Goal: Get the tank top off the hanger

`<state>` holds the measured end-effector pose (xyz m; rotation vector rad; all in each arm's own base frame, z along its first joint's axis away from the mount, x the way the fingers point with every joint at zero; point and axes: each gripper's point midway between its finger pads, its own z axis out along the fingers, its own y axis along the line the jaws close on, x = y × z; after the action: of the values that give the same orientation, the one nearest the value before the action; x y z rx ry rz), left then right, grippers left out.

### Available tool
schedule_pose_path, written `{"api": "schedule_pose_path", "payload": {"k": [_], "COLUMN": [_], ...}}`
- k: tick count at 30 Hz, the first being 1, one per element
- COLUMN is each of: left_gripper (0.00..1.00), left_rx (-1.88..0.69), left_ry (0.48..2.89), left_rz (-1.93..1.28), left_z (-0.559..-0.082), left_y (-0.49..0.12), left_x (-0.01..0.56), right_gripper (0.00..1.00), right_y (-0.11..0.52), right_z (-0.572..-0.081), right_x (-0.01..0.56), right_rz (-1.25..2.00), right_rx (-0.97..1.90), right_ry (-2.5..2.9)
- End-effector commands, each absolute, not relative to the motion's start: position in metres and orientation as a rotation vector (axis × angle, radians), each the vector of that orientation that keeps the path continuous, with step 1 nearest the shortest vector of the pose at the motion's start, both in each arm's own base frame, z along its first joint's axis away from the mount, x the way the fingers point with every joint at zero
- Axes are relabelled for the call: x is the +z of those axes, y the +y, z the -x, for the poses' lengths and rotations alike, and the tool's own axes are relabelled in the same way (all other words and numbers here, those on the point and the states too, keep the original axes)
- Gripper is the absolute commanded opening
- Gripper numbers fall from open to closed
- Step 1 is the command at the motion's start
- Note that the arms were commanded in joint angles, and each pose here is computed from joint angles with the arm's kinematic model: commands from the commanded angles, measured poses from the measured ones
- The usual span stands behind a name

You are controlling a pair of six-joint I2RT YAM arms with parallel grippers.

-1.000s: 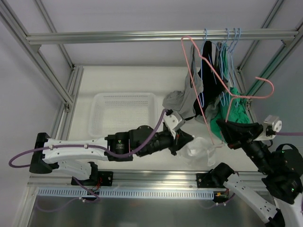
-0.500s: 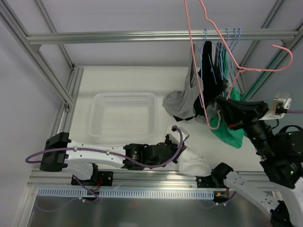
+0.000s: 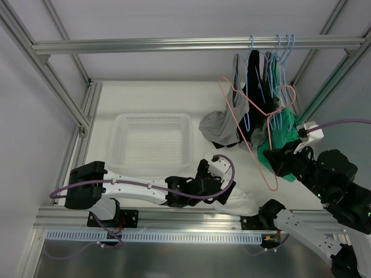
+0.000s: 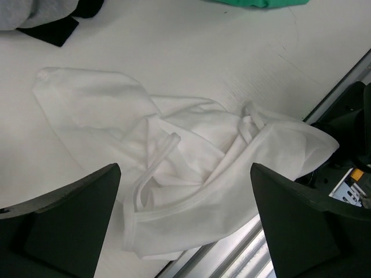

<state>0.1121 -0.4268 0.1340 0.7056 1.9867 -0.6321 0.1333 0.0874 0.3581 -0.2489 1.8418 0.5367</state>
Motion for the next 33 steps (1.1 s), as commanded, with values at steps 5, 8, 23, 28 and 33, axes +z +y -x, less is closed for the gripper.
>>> {"api": "schedule_pose_path", "payload": {"k": [5,8,23,28,33], "left_gripper": [0.99,0.99,0.99,0.99,0.99], "left_rx": [-0.629,-0.573,-0.594,-0.578,-0.601], "left_ry": [1.957,1.986,2.049,2.069,2.078], "left_rz": [-0.543,-0.44,-0.257,-0.286,-0.297], "left_z": [-0.124,-0.132,-0.15,-0.149,-0.145], "left_y": [-0.385,-0.352,-0.277,-0.28,-0.278], "left_x": [0.186,0.198,0.205,0.197,0.194], "right_gripper": [0.0,0.0,0.0,0.0,0.0], "right_y": [0.084,0.09,0.139,0.154,0.168], "right_z": [-0.156,-0.179,-0.27,-0.297,-0.32], "right_x": [0.351,0.36,0.408,0.42,0.414], "right_rz": [0.234,0.254,0.273,0.256,0.247], "right_rx": [0.371,0.271,-0.013,-0.064,-0.112], "right_ry": [1.968,1.988,1.97,1.953,1.971]}}
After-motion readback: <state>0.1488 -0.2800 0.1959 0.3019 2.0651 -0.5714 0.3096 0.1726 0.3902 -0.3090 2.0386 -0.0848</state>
